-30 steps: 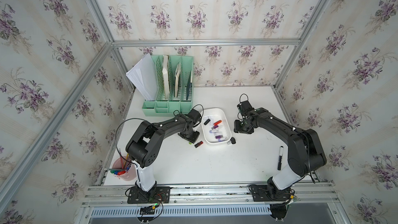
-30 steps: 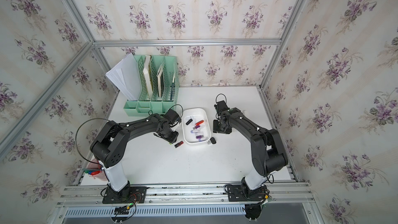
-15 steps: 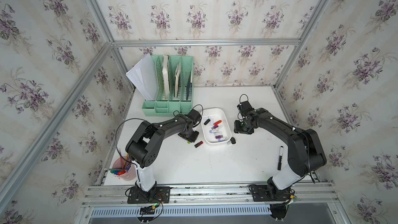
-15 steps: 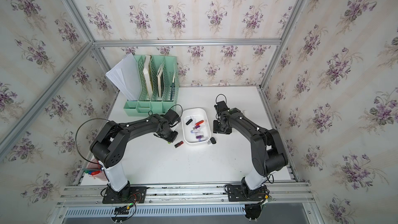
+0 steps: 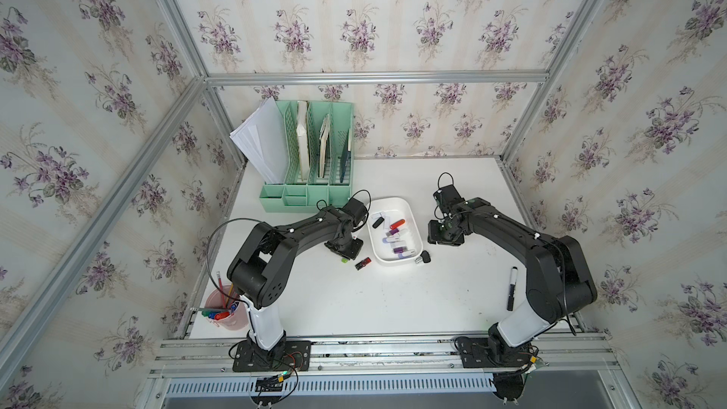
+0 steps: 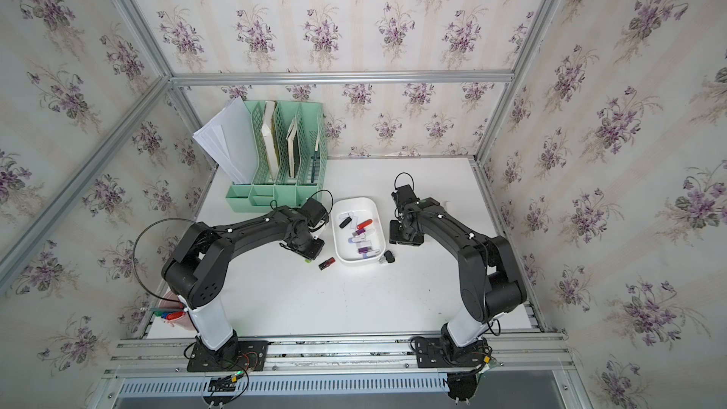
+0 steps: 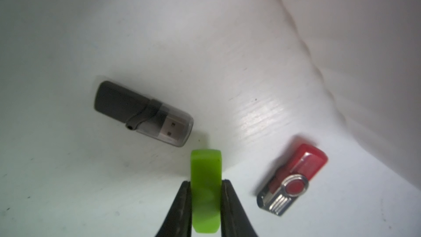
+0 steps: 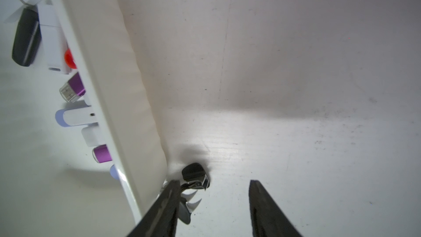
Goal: Put the usb flash drive into the storage box
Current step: Adjust the storage box at the center of the board, then place the USB flash in the storage box.
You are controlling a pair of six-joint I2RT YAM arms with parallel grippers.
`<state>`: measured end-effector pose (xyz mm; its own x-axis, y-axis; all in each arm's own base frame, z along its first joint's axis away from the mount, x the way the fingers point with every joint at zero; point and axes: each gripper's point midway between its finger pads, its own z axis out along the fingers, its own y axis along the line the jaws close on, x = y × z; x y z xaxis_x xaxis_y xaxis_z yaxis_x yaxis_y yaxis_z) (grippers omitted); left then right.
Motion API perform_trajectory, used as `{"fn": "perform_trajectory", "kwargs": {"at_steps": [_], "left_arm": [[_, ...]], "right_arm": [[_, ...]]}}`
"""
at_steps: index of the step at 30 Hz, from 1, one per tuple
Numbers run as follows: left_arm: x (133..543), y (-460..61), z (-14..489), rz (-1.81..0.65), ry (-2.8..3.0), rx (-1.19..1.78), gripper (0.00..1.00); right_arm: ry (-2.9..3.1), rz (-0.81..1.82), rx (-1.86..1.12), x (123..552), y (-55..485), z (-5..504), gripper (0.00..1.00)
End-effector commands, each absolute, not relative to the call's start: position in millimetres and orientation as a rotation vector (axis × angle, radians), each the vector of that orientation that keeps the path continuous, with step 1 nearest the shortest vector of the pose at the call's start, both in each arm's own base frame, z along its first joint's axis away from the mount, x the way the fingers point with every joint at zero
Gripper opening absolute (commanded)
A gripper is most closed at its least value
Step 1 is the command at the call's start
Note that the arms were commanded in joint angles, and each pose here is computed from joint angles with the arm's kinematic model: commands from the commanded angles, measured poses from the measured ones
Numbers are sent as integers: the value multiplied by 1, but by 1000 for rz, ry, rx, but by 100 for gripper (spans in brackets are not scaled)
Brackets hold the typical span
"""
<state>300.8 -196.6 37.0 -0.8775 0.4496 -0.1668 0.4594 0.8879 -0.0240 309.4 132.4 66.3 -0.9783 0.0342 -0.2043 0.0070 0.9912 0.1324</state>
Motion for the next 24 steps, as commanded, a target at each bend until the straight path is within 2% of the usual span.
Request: {"fn": "perform_trajectory", "kwargs": {"at_steps": [1,11,24], "left_arm": [[302,-191,60,-50,2892,696,22],[328,-209,129,-112,2791,654,22],[332,-214,142,-131,2772,647,23]], "right_arm": [[2925,176,44,311,130,64,54],[2950,230,58,314,140,45,54],[2962,388,-141,303,206,47,54]]}}
